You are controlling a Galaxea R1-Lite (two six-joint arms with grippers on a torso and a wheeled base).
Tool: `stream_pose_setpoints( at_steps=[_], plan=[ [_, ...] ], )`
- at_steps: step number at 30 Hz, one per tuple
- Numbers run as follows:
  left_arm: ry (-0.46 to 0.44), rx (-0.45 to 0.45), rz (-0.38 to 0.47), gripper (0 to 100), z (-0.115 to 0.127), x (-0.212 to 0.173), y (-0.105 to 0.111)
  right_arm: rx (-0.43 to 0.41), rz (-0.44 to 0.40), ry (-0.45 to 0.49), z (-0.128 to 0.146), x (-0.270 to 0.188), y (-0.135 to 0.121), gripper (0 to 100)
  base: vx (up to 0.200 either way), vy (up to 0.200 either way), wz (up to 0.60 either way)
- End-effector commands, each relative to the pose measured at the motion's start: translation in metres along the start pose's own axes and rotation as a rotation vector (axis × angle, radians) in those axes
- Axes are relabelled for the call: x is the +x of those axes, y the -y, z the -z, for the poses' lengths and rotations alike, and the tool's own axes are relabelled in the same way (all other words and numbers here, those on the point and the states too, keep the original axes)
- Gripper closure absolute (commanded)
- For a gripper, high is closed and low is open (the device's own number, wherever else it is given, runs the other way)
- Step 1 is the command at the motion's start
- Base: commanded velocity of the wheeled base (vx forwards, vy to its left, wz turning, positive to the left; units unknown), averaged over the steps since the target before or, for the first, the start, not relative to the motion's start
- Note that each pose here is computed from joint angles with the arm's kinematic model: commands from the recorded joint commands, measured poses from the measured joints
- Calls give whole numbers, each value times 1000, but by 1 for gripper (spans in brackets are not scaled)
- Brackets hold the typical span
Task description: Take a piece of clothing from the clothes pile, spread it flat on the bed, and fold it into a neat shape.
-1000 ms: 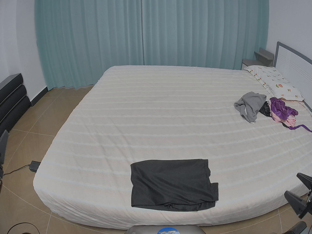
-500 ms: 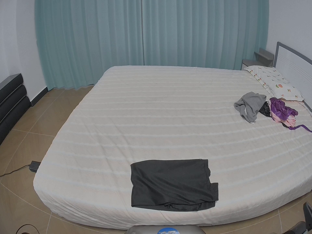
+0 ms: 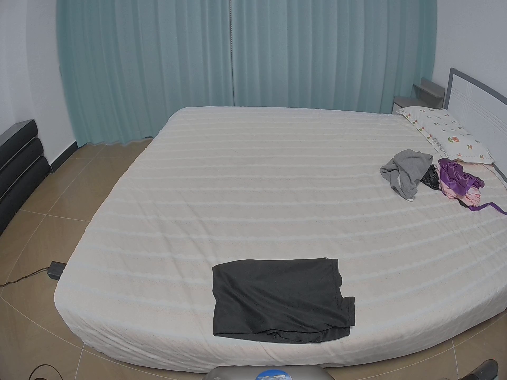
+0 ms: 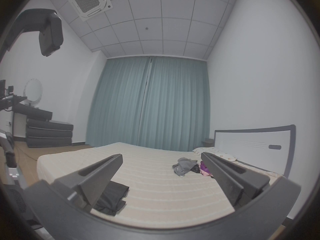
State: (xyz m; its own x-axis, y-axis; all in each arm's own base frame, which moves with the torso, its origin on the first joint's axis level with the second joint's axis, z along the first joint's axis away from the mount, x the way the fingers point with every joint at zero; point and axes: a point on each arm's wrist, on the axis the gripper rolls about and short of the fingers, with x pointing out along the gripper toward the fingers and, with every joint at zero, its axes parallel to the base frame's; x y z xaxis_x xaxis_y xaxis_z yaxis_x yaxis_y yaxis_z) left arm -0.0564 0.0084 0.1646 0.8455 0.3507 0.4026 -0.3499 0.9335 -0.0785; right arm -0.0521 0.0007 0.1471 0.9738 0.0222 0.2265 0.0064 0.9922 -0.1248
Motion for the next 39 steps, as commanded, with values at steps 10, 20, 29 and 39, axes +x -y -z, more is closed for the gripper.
stream_pose_setpoints(
  at_steps=[10,20,29,39],
  plan=[
    [-55,-7,149,0,57,1,9,-18,83,107,41,14,-3,0,0,0,0],
    [-309,-5,223,0,83,-4,10,-1,73,-154,68,14,-6,0,0,0,0],
    [-370,-10,328,0,88,-7,12,13,81,-164,68,14,-6,0,0,0,0],
    [-377,-35,378,0,88,-7,13,18,170,-182,70,13,-4,0,0,0,0]
  ],
)
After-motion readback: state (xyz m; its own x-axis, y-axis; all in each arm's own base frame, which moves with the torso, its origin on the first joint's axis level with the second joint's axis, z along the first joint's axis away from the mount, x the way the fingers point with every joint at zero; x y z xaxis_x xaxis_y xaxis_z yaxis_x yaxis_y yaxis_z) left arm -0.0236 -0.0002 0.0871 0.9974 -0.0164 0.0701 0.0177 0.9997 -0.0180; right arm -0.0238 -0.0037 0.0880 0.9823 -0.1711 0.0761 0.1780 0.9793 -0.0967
